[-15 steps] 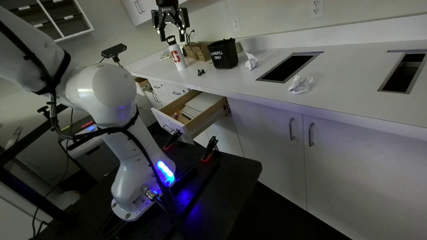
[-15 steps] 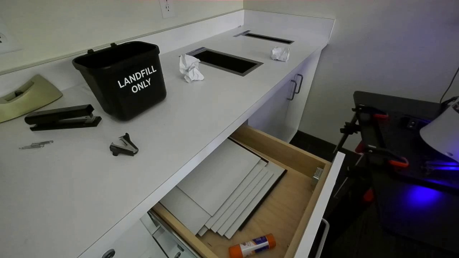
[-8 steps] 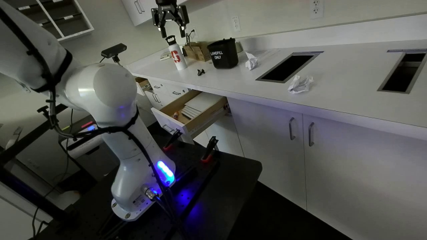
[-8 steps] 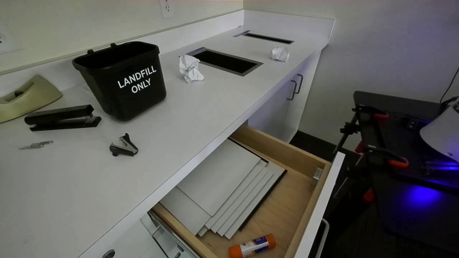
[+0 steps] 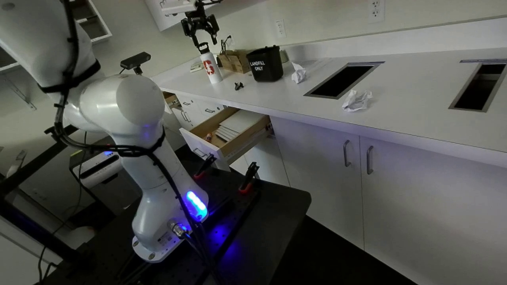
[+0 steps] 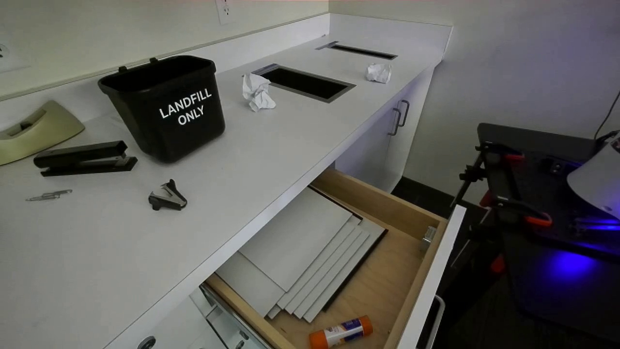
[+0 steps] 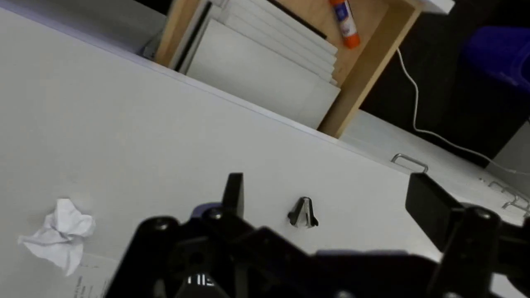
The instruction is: Move the small tongs to the right
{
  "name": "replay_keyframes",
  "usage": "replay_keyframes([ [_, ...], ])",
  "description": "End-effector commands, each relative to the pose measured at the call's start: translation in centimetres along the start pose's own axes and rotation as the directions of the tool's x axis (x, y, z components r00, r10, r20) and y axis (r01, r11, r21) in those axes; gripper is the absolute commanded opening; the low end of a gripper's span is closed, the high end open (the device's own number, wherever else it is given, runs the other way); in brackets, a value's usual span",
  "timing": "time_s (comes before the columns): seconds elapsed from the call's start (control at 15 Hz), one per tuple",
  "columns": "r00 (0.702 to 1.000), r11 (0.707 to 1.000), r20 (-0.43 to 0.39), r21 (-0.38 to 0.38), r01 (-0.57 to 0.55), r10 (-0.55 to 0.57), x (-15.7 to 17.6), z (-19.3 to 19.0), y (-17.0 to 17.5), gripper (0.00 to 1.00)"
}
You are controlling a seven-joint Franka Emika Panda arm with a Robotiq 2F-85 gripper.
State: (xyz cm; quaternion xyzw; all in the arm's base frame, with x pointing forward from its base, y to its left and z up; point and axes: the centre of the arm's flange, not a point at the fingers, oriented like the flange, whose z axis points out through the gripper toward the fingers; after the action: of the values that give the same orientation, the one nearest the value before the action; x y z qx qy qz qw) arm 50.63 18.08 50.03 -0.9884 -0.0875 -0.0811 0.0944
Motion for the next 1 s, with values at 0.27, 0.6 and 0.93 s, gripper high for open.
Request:
replay_keyframes([
  [0.27, 0.993, 0.995, -0.056, 0.020, -0.100, 0.101, 4.9, 5.9, -2.9, 1.00],
  [0.6, 0.993, 0.995, -0.058, 0.019, -0.101, 0.102, 4.9, 5.8, -2.8, 1.00],
  [0.93, 0.967, 0.977, -0.146, -0.019, -0.212, 0.207, 7.9, 9.2, -4.4, 1.00],
])
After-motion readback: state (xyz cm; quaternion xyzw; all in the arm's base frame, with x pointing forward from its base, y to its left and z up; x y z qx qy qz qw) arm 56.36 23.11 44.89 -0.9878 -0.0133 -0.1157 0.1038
